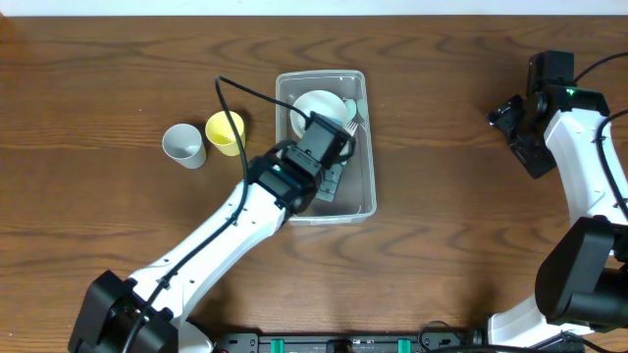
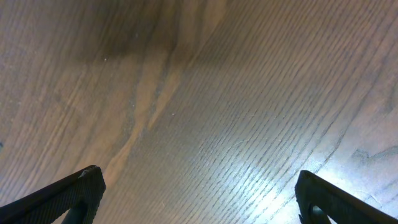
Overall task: Pack container
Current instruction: 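Carry the white cup into the container and release it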
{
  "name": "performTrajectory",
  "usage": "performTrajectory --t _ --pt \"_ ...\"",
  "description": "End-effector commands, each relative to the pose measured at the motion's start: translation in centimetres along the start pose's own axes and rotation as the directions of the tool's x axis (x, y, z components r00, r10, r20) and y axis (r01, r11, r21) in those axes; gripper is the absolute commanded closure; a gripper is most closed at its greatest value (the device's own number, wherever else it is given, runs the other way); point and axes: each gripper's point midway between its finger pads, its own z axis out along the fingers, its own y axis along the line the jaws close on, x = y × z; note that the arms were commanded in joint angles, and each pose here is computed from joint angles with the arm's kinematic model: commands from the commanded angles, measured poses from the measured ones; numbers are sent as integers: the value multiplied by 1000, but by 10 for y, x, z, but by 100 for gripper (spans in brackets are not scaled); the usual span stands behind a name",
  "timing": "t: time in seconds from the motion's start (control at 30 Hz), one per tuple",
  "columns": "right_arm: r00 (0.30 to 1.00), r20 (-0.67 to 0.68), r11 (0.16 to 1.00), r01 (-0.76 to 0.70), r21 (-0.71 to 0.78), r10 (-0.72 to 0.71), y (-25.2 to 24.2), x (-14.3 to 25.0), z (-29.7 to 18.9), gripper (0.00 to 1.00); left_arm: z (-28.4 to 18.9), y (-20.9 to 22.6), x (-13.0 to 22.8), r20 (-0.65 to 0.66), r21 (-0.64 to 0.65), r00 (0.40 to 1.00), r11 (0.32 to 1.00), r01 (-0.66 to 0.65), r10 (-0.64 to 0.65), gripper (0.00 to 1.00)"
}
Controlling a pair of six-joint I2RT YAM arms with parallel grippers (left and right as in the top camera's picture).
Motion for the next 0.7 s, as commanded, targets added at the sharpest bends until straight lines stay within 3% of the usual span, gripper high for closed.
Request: performTrajectory --t 0.0,0.43,0.47,0.57,0.67 --pt "1000 6 1000 -19 5 19 -1 -1 0 1 5 -11 -2 1 -2 1000 1000 -5 5 94" --pt "1000 6 1000 -20 4 19 -1 -1 0 1 50 -1 17 -90 -96 996 995 -31 22 94" --pt "1000 6 1000 -20 4 19 -1 -1 0 1 51 0 18 -92 -98 995 995 -32 23 92" --pt "1000 6 1000 -20 4 19 -1 -1 0 1 52 0 18 -92 -100 995 995 -32 22 71" --pt "1000 6 1000 -20 4 19 -1 -1 0 1 52 0 17 -87 -99 996 995 -30 21 63"
